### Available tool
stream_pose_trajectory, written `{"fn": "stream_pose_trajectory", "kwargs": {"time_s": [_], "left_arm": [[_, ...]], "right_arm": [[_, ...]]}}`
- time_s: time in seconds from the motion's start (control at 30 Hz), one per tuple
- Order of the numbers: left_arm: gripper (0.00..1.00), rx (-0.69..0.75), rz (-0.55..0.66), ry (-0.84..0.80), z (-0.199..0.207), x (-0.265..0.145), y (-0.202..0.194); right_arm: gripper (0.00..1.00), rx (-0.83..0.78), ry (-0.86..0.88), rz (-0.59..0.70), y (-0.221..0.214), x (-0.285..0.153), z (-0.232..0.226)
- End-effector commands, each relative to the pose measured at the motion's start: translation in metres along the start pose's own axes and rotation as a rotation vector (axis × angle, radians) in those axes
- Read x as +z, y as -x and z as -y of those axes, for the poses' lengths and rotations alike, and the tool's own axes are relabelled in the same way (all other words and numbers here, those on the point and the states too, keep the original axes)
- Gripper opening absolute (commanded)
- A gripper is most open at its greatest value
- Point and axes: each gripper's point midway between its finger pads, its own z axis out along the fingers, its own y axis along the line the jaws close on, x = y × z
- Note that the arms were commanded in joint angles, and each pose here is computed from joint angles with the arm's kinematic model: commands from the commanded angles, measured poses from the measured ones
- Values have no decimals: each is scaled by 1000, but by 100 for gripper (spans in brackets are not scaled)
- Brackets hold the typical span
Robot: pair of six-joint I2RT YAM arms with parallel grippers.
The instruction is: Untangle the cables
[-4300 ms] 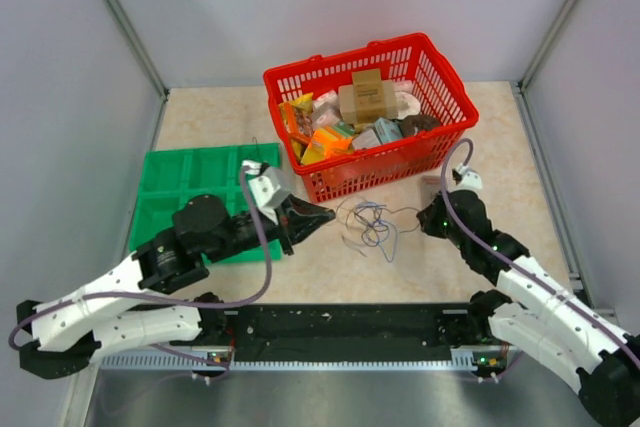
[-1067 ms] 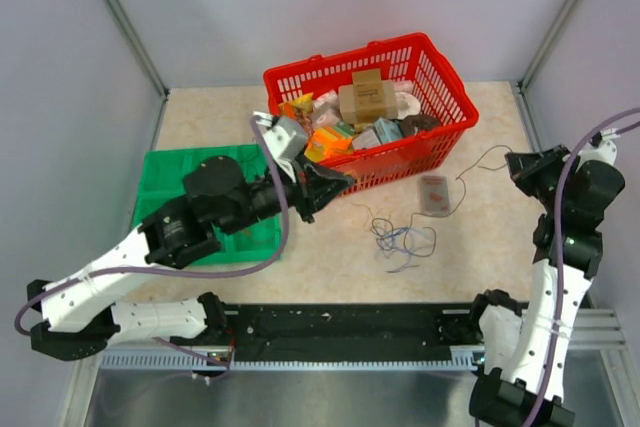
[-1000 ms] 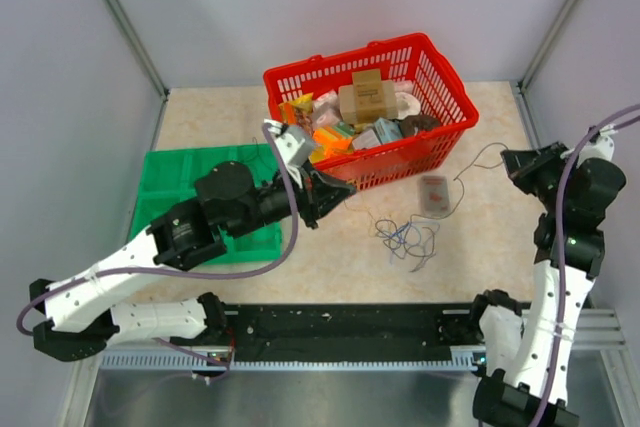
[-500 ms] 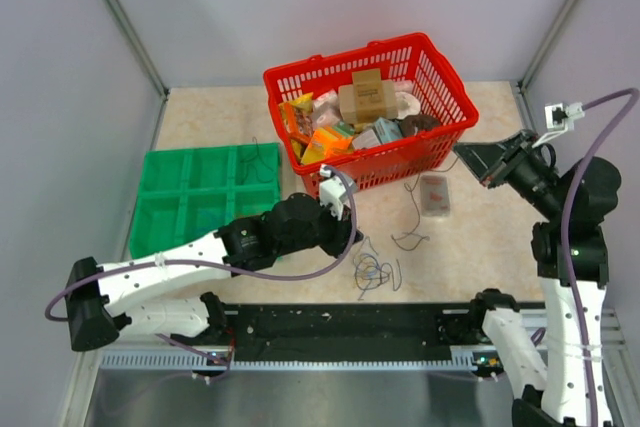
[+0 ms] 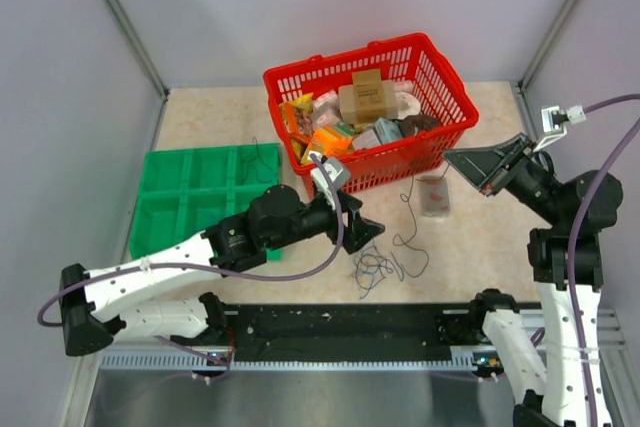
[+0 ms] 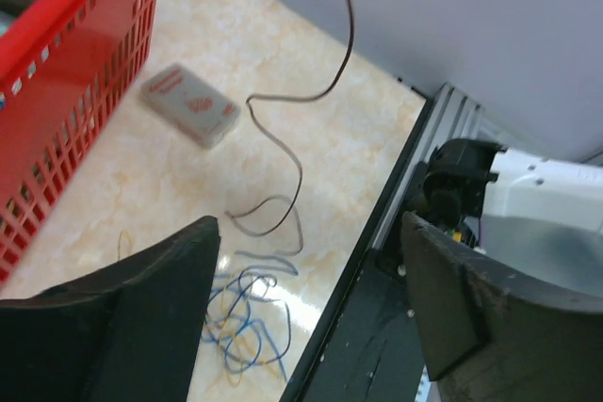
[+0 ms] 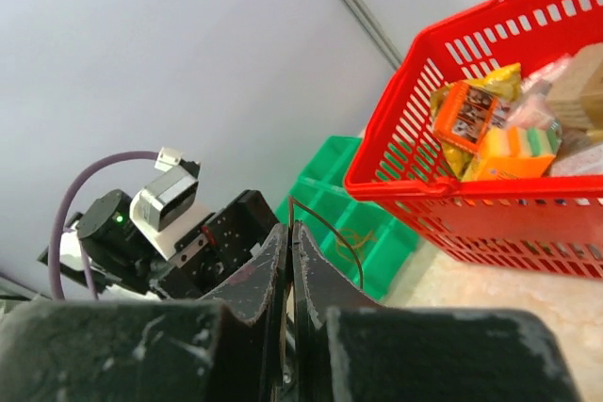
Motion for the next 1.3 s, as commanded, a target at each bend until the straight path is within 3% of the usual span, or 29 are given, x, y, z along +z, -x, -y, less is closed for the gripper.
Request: {"fn": "stream_pose_trajectory", "kwargs": {"time_s": [0.0, 0.13, 0.33, 0.47, 0.5, 0.63, 0.73, 0.83, 0.97, 1.17, 1.27], "left_arm": [[76, 36, 121, -104, 26, 18, 46], [72, 14, 61, -199, 39, 44, 22], [68, -33, 83, -134, 33, 78, 9], [41, -133, 97, 17, 8, 98, 5], [38, -166, 111, 46, 3, 100, 4], [40, -255, 156, 75, -5, 105, -1], [55, -282, 157, 53, -2, 115, -2], [57, -285, 142, 35, 3, 125, -3], [46, -301, 149, 101, -9, 129, -5], [42, -294, 144, 129, -14, 136, -6], [30, -278, 157, 134, -13, 137, 2]], "right_arm": [[0, -10, 106, 41, 11, -3, -34], [0, -13, 101, 63, 18, -5, -41], [0, 11, 88, 88, 23, -5, -41], [0, 19, 78, 92, 23, -5, -40], [0, 17, 78, 96, 24, -5, -41], [0, 23, 65, 100, 23, -5, -37], [0, 22, 66, 99, 21, -6, -37], [0, 21, 65, 102, 21, -7, -37], [0, 10, 72, 105, 23, -8, -41], [0, 19, 55, 100, 20, -9, -38], [0, 19, 54, 97, 19, -9, -38]]}}
